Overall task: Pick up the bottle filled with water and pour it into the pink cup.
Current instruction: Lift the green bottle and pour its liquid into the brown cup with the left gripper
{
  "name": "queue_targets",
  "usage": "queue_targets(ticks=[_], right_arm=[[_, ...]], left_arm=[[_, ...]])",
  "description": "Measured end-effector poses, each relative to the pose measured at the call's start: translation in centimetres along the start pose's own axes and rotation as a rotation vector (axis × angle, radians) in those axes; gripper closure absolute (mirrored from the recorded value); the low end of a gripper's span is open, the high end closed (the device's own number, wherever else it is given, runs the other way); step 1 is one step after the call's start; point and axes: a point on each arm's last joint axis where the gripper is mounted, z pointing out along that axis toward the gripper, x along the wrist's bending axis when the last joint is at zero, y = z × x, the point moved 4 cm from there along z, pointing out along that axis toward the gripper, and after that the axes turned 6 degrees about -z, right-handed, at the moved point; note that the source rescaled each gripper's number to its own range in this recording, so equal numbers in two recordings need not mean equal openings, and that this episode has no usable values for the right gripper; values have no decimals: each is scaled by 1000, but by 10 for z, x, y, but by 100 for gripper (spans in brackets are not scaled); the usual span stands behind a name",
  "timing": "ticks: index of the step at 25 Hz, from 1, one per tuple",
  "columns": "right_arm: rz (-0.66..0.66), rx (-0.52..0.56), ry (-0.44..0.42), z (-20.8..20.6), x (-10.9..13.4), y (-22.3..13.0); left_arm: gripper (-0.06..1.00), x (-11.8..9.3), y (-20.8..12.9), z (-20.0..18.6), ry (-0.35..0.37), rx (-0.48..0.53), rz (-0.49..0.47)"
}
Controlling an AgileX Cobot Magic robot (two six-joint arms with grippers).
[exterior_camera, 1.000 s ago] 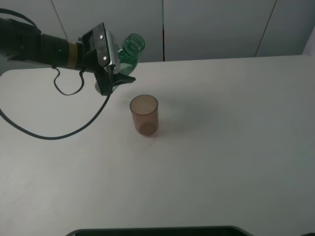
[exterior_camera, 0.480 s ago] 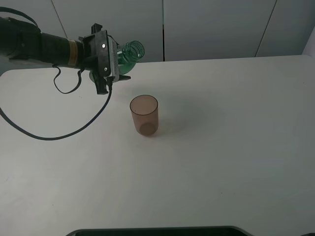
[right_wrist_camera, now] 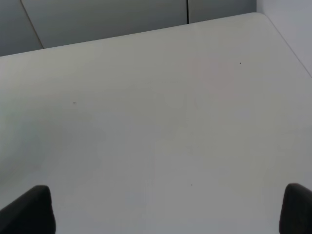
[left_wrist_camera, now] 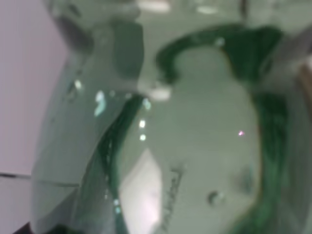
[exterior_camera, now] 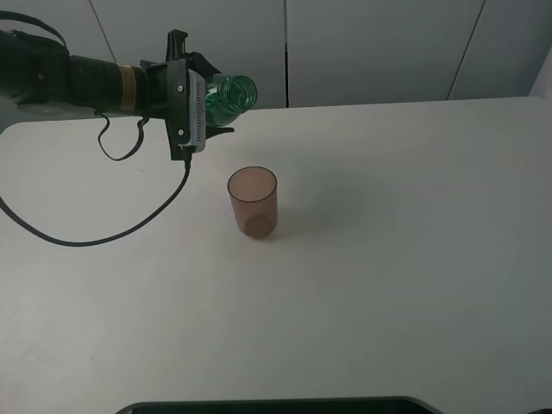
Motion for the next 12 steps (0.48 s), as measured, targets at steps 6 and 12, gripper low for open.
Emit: queue_targets(ticks=[6,12], right_arm=[[0,0,0,0,0,0],[0,0,0,0,0,0]], left_arm=[[94,1,2,0,10,-9,87],[94,2,2,0,20,-7,155]])
